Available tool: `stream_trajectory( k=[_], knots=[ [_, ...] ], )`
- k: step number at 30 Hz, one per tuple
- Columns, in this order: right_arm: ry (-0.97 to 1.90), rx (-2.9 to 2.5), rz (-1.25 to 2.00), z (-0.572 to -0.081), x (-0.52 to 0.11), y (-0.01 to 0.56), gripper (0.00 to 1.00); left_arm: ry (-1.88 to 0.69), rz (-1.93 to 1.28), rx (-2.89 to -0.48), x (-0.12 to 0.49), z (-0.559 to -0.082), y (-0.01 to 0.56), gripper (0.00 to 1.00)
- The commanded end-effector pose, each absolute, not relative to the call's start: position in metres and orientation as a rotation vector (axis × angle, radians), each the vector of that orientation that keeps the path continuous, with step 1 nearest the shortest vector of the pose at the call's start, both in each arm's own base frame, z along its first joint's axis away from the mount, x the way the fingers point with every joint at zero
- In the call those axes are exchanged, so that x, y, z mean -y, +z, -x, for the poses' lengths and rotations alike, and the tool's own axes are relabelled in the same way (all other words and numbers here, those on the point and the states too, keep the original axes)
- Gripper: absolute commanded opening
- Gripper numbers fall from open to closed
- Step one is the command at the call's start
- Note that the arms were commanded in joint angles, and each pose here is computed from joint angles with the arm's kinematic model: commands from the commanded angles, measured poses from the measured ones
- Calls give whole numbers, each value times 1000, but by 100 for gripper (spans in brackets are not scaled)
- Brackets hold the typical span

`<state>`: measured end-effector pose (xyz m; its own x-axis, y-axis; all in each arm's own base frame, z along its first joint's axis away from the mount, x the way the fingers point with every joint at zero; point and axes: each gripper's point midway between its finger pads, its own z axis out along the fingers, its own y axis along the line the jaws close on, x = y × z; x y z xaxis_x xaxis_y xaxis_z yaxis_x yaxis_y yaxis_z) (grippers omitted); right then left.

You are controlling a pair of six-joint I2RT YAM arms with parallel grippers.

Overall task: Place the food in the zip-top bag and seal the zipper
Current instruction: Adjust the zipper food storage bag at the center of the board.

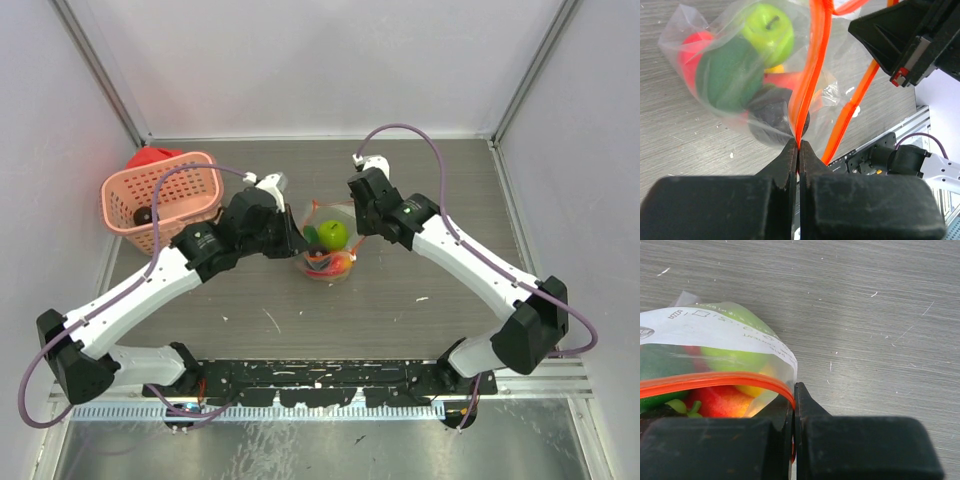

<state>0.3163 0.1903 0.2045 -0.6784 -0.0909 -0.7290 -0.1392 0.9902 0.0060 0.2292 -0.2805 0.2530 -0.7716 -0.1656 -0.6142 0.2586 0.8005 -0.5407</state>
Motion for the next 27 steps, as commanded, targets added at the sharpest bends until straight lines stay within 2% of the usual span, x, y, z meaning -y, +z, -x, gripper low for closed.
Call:
stream_trajectory(
  k=[1,11,19,23,27],
  knots=[
    [145,-2285,179,-328,-205,217,0,-888,-116,-2306,294,-230,262,0],
    [211,-2297,219,-335,-224,210,0,-1030,-173,-2221,331,-250,304,0],
    [46,-2299,168,-337,-178,211,1,-858,-6,-2345,272,-268,250,0],
    [75,-2274,154,-337,-176,225,1,-789,6,-2401,258,-263,232,0],
    [161,-2297,184,-336,-192,223,1,-842,-23,-2403,265,-260,239,0]
  ],
)
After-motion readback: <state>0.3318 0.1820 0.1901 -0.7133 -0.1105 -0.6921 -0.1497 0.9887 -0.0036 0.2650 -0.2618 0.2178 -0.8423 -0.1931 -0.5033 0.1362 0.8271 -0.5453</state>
